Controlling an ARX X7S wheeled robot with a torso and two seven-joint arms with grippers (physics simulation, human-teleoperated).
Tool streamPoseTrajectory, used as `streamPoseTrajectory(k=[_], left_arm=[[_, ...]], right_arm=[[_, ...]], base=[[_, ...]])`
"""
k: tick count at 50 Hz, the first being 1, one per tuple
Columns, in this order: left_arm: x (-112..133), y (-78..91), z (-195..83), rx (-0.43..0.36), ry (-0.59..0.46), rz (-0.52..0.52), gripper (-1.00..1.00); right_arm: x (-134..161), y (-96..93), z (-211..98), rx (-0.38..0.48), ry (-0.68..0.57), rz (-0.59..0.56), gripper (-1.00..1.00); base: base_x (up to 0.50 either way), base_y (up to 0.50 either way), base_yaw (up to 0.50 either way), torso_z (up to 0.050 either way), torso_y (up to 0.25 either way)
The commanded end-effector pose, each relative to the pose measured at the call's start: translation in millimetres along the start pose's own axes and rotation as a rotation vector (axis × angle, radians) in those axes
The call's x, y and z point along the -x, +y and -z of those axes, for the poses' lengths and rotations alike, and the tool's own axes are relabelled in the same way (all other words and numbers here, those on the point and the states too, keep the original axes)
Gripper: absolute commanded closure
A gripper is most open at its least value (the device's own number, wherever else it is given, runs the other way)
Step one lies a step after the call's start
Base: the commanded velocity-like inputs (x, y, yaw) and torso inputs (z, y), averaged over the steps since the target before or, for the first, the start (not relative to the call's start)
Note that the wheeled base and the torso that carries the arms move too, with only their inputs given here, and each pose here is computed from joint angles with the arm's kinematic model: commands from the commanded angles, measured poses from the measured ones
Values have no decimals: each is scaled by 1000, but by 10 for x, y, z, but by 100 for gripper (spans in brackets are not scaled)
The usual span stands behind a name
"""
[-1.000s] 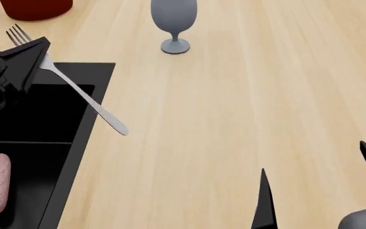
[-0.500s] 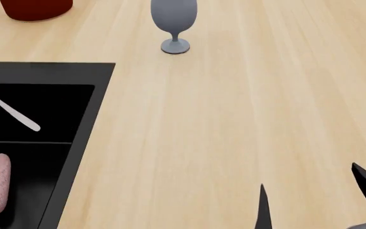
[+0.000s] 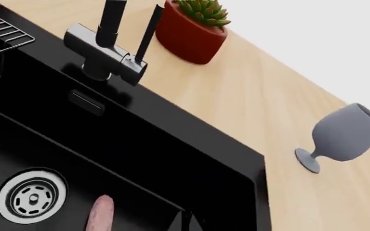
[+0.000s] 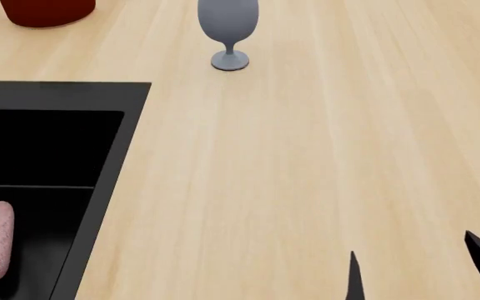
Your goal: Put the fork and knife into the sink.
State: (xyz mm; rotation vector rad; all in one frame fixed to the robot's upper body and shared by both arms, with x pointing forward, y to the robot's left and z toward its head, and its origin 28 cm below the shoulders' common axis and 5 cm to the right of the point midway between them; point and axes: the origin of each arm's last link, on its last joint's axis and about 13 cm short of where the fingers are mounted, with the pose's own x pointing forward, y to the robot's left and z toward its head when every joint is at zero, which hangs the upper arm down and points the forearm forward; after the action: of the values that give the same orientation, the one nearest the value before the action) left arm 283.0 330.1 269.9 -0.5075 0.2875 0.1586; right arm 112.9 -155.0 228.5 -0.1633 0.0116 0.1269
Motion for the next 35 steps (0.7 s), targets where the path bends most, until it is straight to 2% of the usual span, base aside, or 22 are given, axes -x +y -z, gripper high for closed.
streamPoseTrajectory(k=[1, 11, 23, 34, 35], left_arm=[[-141, 47, 62, -49, 96, -152, 100], [-211, 65, 162, -77, 203, -224, 100], [-304, 72, 218, -51, 273, -267, 100], [-447, 62, 291, -63, 310, -301, 100], [-478, 63, 315, -85, 319, -315, 100]], right_arm=[[-20, -3, -1, -58, -12, 16, -100], [-30, -7, -8, -75, -8, 30, -100], [-16, -19, 10, -88, -5, 42, -100], [4, -58, 70, -98, 0, 60, -100], [-1, -57, 76, -100, 3, 60, -100]], base=[[0, 0, 0, 0, 0], [0, 0, 0, 0, 0], [0, 0, 0, 0, 0], [0, 0, 0, 0, 0], [0, 0, 0, 0, 0]])
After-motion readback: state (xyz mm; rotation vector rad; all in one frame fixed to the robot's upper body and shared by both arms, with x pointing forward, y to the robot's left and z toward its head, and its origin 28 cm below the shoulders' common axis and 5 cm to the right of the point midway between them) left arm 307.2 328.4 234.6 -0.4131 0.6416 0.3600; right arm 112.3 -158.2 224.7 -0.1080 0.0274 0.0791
